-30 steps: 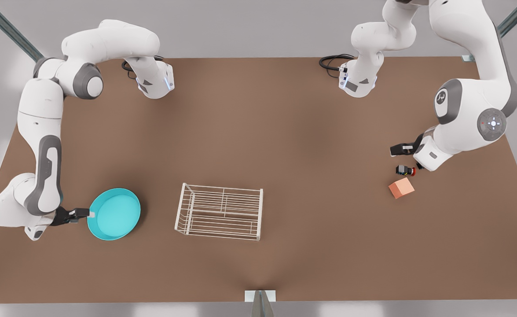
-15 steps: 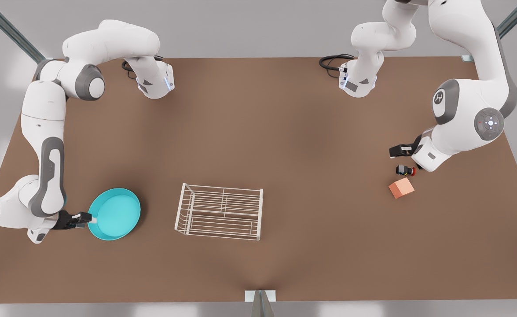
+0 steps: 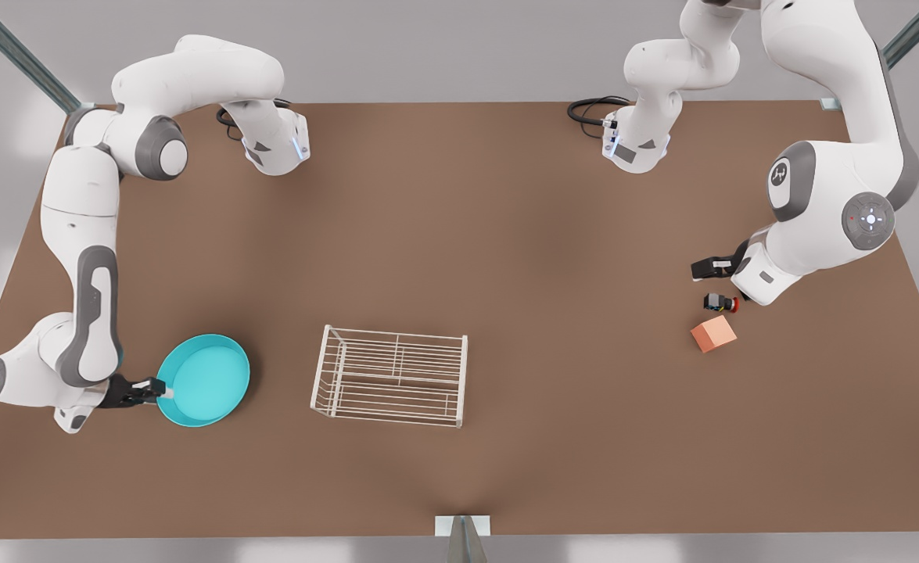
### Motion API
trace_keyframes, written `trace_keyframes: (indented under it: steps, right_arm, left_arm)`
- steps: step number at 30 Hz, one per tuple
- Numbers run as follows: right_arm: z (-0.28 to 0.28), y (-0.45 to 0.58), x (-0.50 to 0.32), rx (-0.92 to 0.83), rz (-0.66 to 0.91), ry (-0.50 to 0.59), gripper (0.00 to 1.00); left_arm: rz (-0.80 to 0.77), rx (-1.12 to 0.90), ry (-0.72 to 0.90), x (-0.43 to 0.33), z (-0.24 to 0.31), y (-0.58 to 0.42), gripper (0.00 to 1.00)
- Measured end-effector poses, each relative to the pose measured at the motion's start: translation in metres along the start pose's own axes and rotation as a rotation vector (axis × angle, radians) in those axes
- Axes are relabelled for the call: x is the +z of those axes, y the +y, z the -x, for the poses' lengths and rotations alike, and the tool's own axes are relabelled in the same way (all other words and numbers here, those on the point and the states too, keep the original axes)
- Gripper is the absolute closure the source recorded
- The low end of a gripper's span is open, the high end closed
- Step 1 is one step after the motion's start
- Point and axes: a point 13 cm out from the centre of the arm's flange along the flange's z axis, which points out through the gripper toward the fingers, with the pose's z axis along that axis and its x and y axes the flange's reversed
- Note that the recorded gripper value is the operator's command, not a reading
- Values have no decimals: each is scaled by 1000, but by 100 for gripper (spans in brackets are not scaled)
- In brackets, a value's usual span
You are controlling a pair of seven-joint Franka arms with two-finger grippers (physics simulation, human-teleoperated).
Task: Place the plate on the shelf with right arm and place the red button switch in the plate with left arm
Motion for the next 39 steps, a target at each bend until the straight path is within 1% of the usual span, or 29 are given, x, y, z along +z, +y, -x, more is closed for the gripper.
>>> trace_keyframes:
  steps: [2,4,5,8,15,18,23,29,35,39]
  right_arm:
    - [0,0,1,-1,1,1,59]
    - [-1,0,1,-5,1,2,78]
    - [-1,0,0,-7,2,1,83]
    - [0,1,-2,-17,4,0,83]
    - [4,22,-36,-53,23,1,85]
    - [9,43,-68,-81,31,3,85]
    - [28,115,-117,-175,40,20,84]
    - [59,233,-159,-320,23,32,84]
    - [72,343,-138,-410,38,95,84]
    - [77,411,-107,-446,40,141,84]
  left_arm:
    - [0,0,0,0,0,0,0]
    - [0,-1,0,0,0,0,0]
    - [0,-1,0,0,0,0,0]
    - [0,-1,0,0,0,0,0]
    - [0,-2,0,0,0,0,0]
    - [0,-2,0,0,0,0,0]
    - [0,-3,3,1,-1,0,0]
    - [-1,-4,-6,-5,0,0,0]
    - [-14,-16,-35,-26,9,0,0]
    - [-13,-26,-7,-25,3,1,0]
